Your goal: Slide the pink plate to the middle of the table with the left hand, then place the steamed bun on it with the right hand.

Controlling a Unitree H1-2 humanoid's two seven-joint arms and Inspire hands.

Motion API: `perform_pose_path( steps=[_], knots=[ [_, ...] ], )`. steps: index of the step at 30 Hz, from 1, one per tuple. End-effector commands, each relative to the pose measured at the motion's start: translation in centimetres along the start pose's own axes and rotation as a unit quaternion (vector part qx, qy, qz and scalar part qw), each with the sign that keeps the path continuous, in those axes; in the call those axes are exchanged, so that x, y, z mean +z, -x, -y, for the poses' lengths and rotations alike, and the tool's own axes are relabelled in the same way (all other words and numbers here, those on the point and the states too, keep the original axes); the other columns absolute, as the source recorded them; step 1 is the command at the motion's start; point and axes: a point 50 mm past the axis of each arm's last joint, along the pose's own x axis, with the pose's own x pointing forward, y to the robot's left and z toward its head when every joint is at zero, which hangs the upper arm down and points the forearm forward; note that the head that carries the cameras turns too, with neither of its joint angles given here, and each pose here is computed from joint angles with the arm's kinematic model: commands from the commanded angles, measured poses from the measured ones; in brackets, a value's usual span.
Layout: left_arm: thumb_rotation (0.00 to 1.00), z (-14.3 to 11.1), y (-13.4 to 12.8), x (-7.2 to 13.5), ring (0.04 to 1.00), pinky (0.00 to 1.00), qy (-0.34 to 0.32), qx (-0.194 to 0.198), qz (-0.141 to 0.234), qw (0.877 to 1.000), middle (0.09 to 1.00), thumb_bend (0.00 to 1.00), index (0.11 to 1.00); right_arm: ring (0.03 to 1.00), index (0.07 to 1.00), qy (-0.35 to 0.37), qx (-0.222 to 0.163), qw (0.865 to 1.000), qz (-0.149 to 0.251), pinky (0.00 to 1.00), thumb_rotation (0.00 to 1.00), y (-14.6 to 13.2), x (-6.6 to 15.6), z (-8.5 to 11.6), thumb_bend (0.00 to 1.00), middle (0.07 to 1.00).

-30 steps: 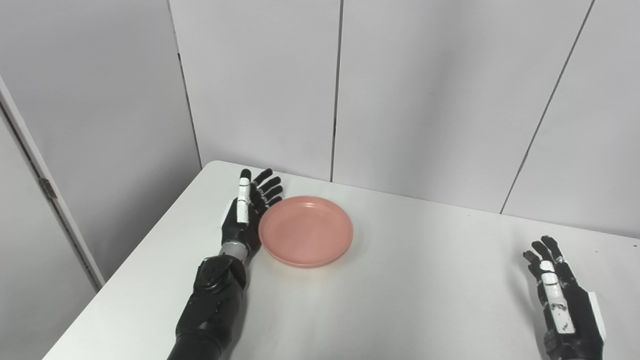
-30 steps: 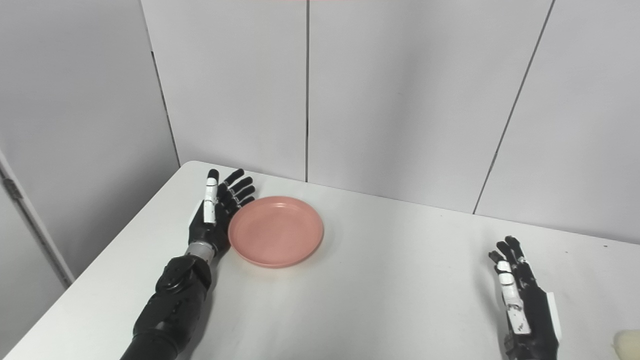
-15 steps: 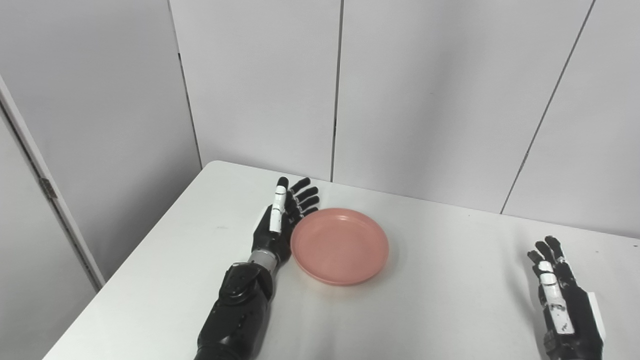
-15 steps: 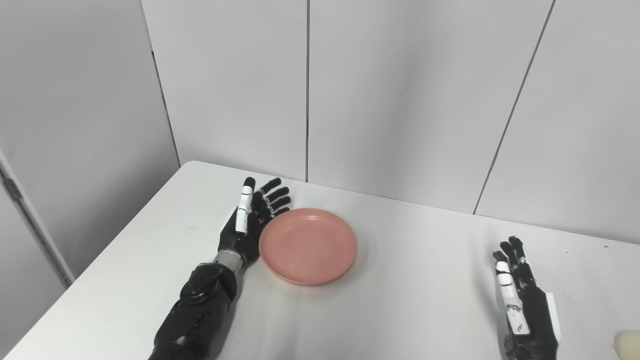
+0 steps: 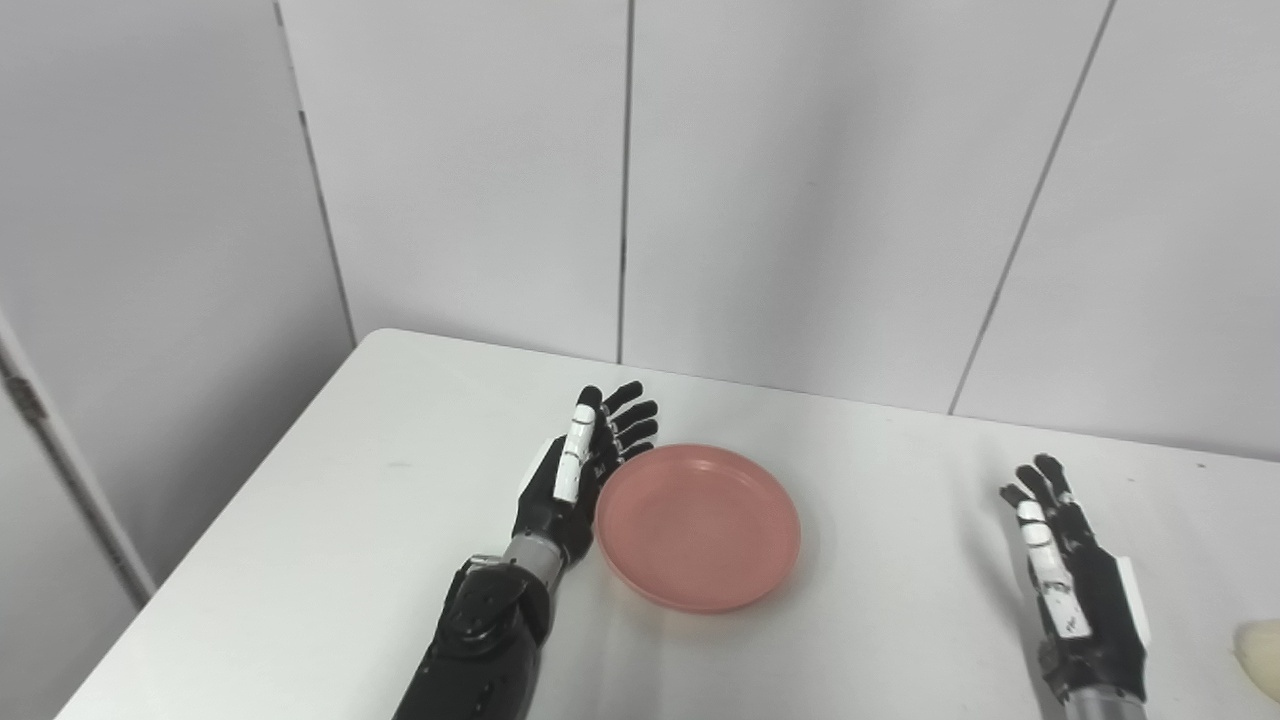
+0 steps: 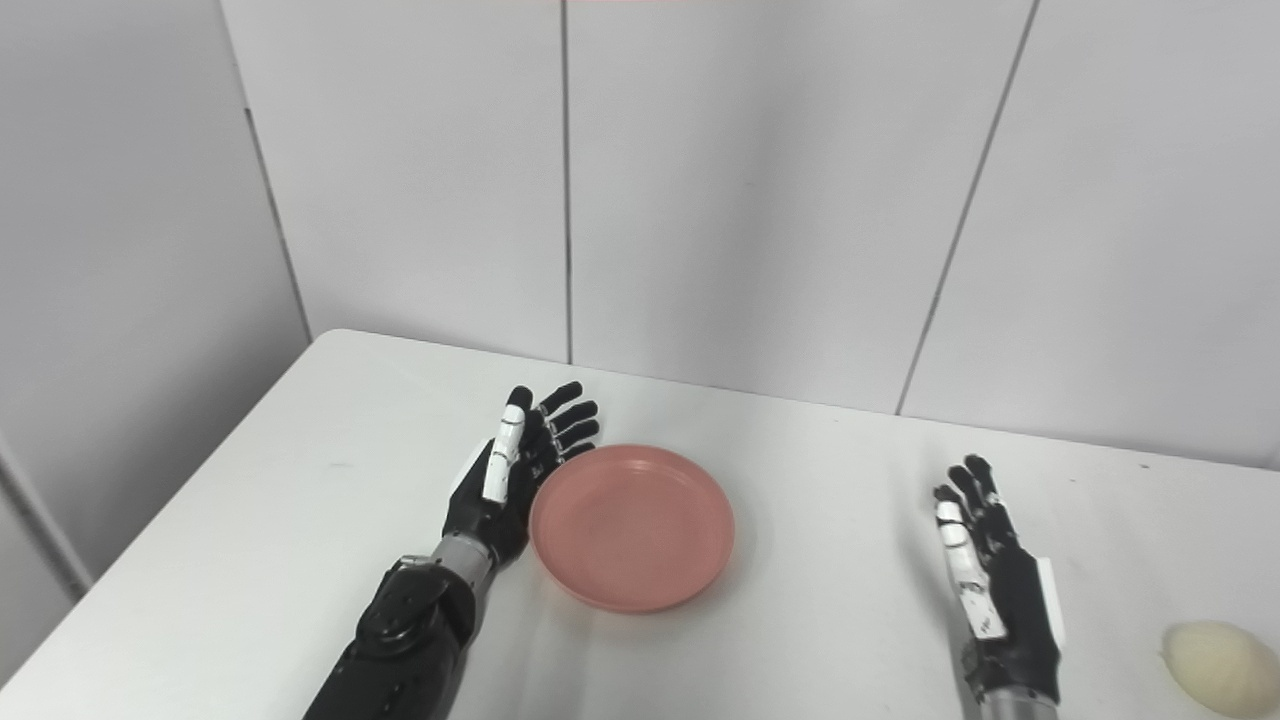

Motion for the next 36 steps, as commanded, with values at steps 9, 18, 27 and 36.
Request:
perform_pose_path(
  steps=[9,18,27,36],
  knots=[
    [1.00,1.7,2.1,-1.8,0.881,0.87,-0.005,-0.015,0.015,1.000,0.868,0.63,0.856,0.867,0.911,0.006,0.002,1.000,0.002,0.98,0.70,0.6,-0.7,-1.3,0.66,0.900],
    [0.99,2.8,3.4,-1.9,0.912,0.90,-0.022,-0.031,0.024,0.999,0.903,0.60,0.884,0.877,0.897,0.047,0.022,0.998,0.020,0.96,0.70,0.6,0.3,-2.2,0.65,0.890],
    [1.00,3.8,4.5,-1.4,0.945,0.96,-0.029,-0.062,0.019,0.997,0.929,0.56,0.908,0.820,0.845,0.207,0.052,0.974,0.072,0.79,0.60,-1.8,6.9,0.9,0.65,0.833],
    [1.00,3.6,5.1,-0.7,0.959,0.98,-0.035,-0.080,0.002,0.996,0.943,0.48,0.915,0.827,0.834,0.358,0.016,0.932,0.044,0.75,0.51,-2.5,13.4,3.7,0.68,0.839]
  ],
)
